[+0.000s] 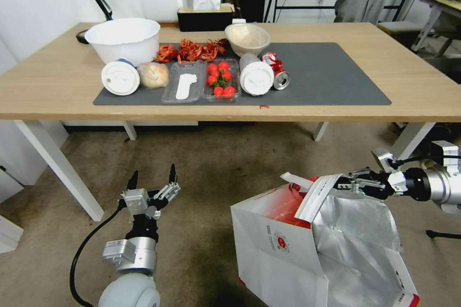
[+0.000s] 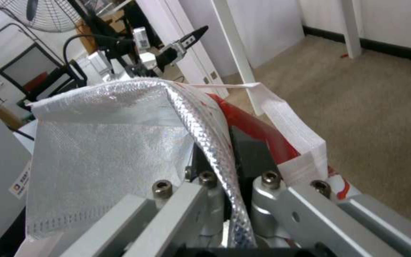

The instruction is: Pick up the food delivery bag from the floor and place it on the table.

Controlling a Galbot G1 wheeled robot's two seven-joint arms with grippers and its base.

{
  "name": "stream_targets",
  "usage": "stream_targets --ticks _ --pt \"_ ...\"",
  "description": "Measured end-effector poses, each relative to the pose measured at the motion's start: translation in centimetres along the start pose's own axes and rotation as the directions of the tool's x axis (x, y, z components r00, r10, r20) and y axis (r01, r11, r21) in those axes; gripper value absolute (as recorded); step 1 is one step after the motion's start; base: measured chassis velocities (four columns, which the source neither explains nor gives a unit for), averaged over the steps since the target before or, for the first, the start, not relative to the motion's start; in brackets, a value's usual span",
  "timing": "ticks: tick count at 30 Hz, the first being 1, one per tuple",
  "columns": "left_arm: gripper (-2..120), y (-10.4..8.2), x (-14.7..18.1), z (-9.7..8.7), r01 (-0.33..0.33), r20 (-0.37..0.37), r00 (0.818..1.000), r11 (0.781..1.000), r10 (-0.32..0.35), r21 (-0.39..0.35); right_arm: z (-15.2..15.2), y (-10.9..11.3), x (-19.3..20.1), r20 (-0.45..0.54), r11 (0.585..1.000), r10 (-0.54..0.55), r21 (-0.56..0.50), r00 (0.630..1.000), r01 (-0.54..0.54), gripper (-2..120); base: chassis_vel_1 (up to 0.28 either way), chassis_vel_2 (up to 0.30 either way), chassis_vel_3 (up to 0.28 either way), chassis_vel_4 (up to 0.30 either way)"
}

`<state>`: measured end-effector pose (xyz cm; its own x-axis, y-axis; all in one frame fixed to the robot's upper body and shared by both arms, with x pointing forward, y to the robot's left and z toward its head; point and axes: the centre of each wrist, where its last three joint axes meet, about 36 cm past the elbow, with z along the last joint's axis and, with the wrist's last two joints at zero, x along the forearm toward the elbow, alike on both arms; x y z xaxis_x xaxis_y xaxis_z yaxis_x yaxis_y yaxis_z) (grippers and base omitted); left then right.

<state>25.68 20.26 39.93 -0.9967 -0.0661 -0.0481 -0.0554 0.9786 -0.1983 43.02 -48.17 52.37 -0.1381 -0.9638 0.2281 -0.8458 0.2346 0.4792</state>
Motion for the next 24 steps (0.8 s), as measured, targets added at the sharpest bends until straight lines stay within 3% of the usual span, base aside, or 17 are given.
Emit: stream_targets --ticks 24 --pt "100 -0.19 -0.10 0.06 0.002 0.000 1.000 1.000 -0.002 0.008 -0.07 0.23 -0.29 -0.008 1.000 -0.011 0.004 1.000 0.011 0 0.000 0.000 0.000 0.000"
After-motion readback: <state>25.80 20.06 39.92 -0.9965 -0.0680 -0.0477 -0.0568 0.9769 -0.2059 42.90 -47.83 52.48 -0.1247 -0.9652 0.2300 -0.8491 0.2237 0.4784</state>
